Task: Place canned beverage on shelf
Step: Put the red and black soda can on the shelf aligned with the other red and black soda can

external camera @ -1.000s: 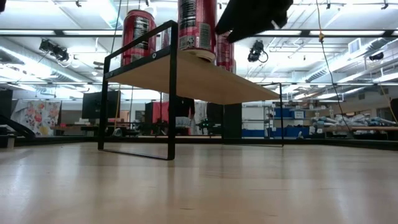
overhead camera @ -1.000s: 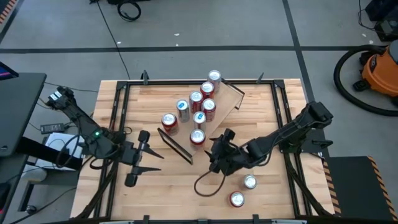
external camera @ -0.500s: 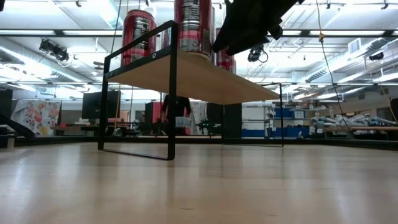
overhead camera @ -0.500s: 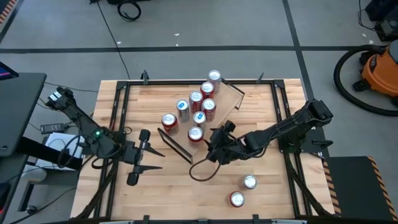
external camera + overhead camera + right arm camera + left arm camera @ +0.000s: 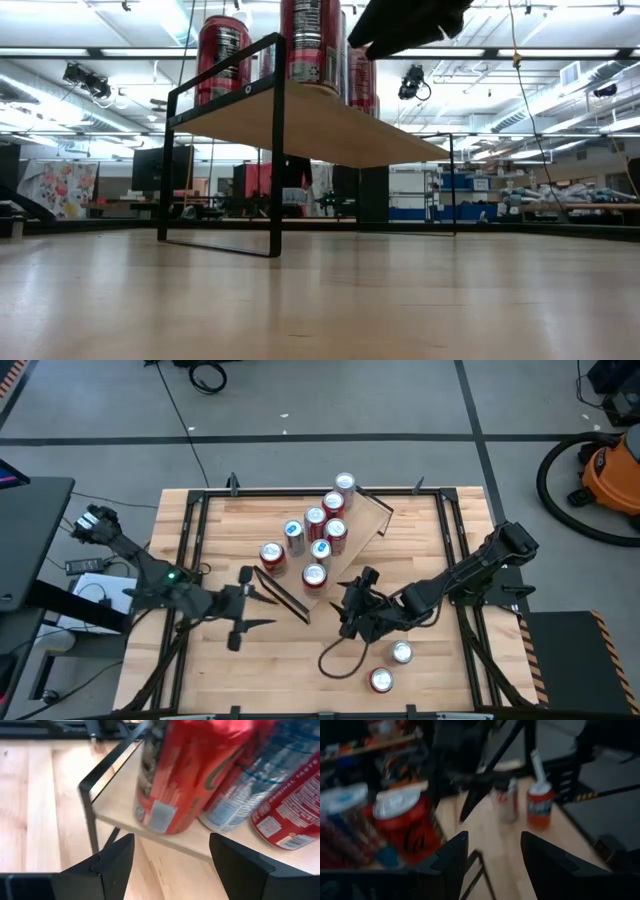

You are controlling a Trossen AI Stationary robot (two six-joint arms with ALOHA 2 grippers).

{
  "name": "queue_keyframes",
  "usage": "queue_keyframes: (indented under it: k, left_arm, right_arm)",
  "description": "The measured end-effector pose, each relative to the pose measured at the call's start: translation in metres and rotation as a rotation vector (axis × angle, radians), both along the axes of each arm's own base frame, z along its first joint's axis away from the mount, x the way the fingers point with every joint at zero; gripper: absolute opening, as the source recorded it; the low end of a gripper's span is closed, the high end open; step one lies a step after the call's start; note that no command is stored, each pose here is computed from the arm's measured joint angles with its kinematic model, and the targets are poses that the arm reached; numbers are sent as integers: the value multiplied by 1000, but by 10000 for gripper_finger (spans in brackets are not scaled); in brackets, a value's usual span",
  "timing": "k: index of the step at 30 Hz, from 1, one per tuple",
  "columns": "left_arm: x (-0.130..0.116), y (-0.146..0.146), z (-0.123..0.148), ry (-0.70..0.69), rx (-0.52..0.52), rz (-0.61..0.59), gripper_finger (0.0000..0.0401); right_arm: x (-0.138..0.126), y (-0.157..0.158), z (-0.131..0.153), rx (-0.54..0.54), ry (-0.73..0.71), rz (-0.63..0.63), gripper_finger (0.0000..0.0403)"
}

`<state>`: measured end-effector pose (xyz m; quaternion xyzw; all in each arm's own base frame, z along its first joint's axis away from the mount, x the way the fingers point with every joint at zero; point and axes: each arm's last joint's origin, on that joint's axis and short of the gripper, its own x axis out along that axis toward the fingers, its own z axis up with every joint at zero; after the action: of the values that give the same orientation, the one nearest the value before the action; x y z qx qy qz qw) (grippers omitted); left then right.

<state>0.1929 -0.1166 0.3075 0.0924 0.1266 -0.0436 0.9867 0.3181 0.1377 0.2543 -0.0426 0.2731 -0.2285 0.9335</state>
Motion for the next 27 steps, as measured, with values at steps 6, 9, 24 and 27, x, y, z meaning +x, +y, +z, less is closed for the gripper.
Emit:
queue_keyframes:
  k: [6,9,24,27]
  left_arm:
    - [17,12,-13,64,20,91,192]
    - [21,17,-11,43,-10,122,192]
    - [34,24,39,200,79,208,192]
    - [33,24,39,223,90,204,192]
  right_arm:
    - [1,6,3,-24,-18,42,268]
    - [3,9,7,-36,-51,66,268]
    - [12,0,11,-24,-81,96,268]
    - [13,-5,9,-35,-52,86,268]
